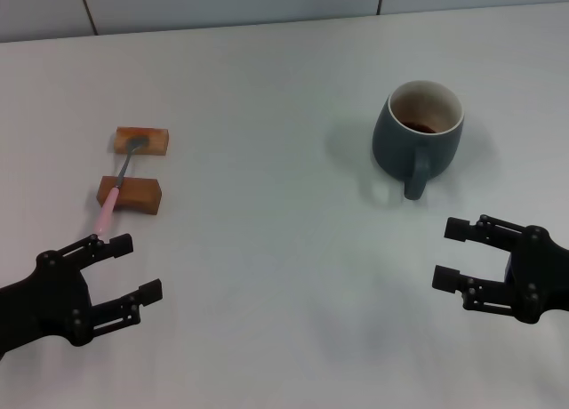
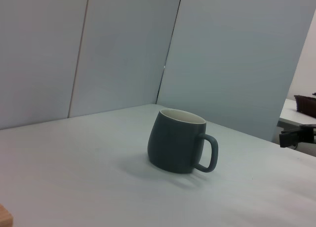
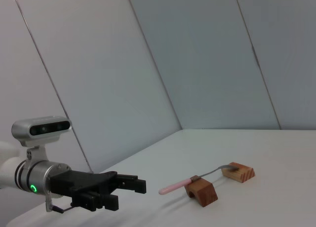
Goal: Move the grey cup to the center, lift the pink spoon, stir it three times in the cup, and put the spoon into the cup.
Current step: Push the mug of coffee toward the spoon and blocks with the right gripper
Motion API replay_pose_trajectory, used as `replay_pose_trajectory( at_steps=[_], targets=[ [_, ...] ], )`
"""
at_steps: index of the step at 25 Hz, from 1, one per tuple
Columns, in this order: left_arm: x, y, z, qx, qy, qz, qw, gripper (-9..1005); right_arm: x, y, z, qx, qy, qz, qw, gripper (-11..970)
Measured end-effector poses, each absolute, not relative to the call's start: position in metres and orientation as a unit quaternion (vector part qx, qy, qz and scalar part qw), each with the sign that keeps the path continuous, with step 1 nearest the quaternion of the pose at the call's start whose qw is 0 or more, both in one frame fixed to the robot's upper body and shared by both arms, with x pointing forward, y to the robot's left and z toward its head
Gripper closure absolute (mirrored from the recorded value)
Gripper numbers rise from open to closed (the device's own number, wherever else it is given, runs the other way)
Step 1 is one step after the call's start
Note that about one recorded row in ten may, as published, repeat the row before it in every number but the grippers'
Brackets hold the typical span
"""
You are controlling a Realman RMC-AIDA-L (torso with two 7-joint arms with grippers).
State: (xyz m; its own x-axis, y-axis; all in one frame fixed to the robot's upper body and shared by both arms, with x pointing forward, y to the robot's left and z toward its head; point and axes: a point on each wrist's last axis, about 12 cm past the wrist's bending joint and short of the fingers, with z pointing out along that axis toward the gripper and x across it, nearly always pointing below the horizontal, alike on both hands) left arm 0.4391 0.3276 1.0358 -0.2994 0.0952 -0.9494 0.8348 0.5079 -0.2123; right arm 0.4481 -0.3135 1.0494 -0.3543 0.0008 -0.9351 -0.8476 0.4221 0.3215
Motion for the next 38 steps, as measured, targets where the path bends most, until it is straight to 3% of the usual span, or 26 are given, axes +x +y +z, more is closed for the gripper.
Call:
replay_pose_trajectory(
  at_steps=[11, 17, 23, 26, 33, 38],
  targets=[
    [0.441, 0.327, 1.036, 0.326, 0.713, -0.374, 0.496, 202, 0.447, -0.314, 1.052, -0.314, 0.679, 0.438, 0.499, 163],
    [0.439, 0.326, 1.034, 0.322, 0.712, -0.376, 0.498, 204, 0.445, -0.322, 1.059, -0.284, 0.636, 0.399, 0.596, 181],
    [0.438, 0.325, 1.033, 0.322, 0.711, -0.376, 0.499, 206, 0.443, -0.353, 1.062, -0.15, 0.614, 0.295, 0.717, 199],
    [0.437, 0.324, 1.032, 0.321, 0.71, -0.377, 0.501, 207, 0.446, -0.363, 1.06, -0.112, 0.621, 0.261, 0.731, 208],
    [0.438, 0.322, 1.031, 0.321, 0.709, -0.377, 0.503, 209, 0.478, -0.385, 1.04, -0.012, 0.699, 0.165, 0.696, 230],
    [0.437, 0.321, 1.03, 0.32, 0.708, -0.378, 0.504, 211, 0.501, -0.382, 1.032, -0.014, 0.74, 0.135, 0.659, 245]
  ],
)
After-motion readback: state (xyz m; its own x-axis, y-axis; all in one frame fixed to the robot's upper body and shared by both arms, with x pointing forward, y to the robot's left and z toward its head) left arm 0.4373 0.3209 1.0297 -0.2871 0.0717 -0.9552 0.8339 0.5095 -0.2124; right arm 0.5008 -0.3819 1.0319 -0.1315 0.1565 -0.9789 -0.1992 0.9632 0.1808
